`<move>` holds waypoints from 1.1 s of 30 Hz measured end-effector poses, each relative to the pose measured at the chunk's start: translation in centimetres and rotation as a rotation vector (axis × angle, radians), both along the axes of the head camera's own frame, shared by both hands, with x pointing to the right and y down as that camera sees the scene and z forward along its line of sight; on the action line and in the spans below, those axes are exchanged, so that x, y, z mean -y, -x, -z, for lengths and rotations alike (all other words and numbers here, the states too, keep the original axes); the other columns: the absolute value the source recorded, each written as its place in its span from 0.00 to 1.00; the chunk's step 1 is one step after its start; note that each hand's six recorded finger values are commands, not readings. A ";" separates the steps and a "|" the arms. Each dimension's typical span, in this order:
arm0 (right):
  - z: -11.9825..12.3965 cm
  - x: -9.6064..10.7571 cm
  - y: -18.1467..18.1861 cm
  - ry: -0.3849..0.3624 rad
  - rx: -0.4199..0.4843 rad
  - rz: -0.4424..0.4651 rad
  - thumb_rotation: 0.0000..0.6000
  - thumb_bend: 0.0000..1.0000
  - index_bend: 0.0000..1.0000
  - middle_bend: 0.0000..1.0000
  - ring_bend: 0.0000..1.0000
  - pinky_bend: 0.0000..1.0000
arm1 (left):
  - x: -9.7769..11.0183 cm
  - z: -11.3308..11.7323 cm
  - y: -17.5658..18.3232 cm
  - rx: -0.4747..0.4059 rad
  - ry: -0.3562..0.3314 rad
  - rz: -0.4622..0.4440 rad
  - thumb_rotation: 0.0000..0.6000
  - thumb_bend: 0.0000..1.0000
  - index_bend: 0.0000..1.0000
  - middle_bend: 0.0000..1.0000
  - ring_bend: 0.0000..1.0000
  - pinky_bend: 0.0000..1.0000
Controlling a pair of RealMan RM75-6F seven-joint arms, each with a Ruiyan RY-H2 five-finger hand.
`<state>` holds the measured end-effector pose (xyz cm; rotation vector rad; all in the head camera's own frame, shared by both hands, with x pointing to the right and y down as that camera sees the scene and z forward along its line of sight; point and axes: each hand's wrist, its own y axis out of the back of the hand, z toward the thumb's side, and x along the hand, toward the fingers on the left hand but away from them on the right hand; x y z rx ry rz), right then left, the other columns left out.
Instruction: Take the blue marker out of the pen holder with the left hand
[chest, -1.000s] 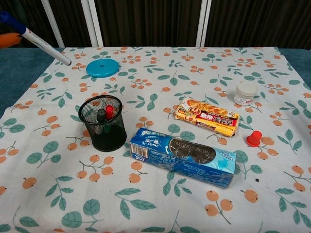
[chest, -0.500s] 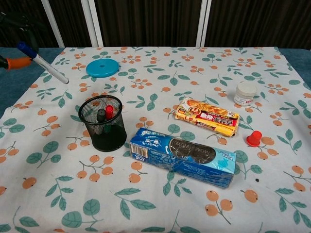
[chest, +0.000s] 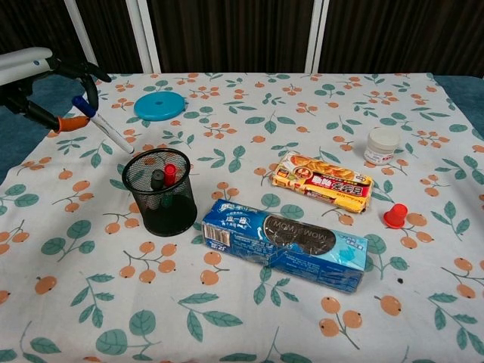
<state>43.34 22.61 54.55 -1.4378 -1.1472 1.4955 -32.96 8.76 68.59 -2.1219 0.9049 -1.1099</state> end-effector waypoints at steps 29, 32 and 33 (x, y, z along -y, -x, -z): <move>0.1 0.0 0.0 -0.002 0.001 0.000 1.00 0.12 0.09 0.03 0.15 0.24 | -1.8 -0.9 -0.8 0.096 -0.023 -0.121 1.00 0.31 0.37 0.13 0.00 0.00; 0.1 0.0 0.0 -0.002 0.002 -0.001 1.00 0.12 0.09 0.03 0.15 0.24 | -2.1 -0.8 -0.8 0.116 -0.022 -0.140 1.00 0.29 0.33 0.12 0.00 0.00; 0.1 0.0 0.0 -0.003 0.002 -0.001 1.00 0.12 0.09 0.03 0.15 0.24 | -2.2 -0.6 -0.7 0.123 -0.025 -0.147 1.00 0.28 0.32 0.11 0.00 0.00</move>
